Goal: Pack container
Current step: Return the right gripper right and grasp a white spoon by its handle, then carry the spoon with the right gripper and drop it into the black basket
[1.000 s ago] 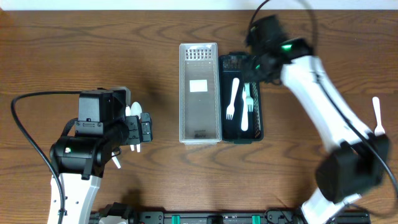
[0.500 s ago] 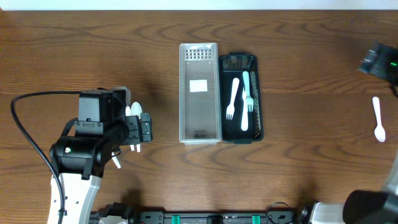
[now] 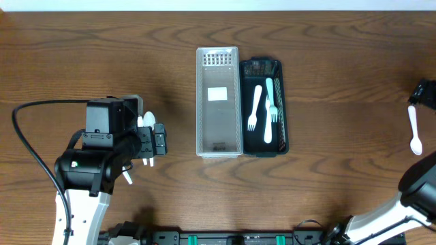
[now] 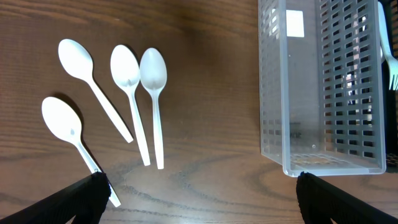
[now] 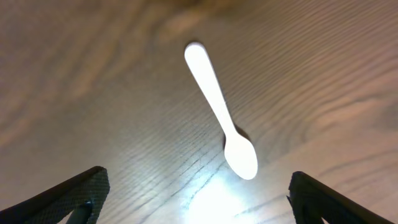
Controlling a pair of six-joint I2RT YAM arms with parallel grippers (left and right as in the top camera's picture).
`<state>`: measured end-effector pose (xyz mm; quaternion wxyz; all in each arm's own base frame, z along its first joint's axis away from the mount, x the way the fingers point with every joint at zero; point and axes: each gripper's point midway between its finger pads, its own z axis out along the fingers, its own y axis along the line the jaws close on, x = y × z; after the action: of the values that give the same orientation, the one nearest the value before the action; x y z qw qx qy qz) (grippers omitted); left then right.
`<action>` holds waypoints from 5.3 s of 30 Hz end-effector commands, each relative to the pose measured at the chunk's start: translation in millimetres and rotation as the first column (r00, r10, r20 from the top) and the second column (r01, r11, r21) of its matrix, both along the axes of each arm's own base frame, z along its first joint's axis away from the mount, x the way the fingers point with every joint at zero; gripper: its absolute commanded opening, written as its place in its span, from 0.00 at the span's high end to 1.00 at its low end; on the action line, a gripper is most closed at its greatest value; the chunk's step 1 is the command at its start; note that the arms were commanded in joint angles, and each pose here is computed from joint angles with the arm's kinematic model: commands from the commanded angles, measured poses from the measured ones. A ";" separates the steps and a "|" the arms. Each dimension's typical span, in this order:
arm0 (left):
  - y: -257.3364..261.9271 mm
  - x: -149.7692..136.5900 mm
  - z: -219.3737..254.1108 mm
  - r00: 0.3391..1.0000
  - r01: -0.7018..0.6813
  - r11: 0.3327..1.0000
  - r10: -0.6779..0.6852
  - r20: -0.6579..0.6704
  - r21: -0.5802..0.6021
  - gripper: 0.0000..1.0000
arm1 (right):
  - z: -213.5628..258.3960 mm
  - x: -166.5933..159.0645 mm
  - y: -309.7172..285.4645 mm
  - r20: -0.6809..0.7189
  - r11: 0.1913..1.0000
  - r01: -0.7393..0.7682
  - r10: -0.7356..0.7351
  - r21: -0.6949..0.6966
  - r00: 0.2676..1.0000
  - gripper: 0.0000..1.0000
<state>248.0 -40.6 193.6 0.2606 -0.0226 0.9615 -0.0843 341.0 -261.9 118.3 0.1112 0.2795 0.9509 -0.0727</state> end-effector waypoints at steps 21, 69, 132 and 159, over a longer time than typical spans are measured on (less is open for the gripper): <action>-1.2 1.7 8.9 1.000 0.013 1.000 -0.013 0.025 -0.007 0.02 | -92.5 -17.4 -20.2 -0.076 0.980 -0.033 0.049 0.196 0.996 0.11; -1.2 1.9 9.0 1.000 0.013 1.000 -0.013 0.026 -0.007 0.02 | -138.6 -18.3 6.9 -0.116 0.958 -0.098 0.133 0.269 0.984 0.52; -1.2 1.7 8.9 1.000 0.013 1.000 -0.013 0.025 -0.007 0.02 | 33.1 48.5 415.0 0.142 0.719 -0.683 0.668 0.132 0.730 0.99; -0.4 -7.6 24.0 0.998 0.013 1.000 -0.013 0.061 -0.009 0.02 | 96.8 90.8 435.3 0.250 0.632 -0.775 0.747 0.017 0.615 0.28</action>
<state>241.6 -40.0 197.4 0.2640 -0.0226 0.9605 -0.0848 421.6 179.6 138.4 0.1274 -0.1279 0.9817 0.0605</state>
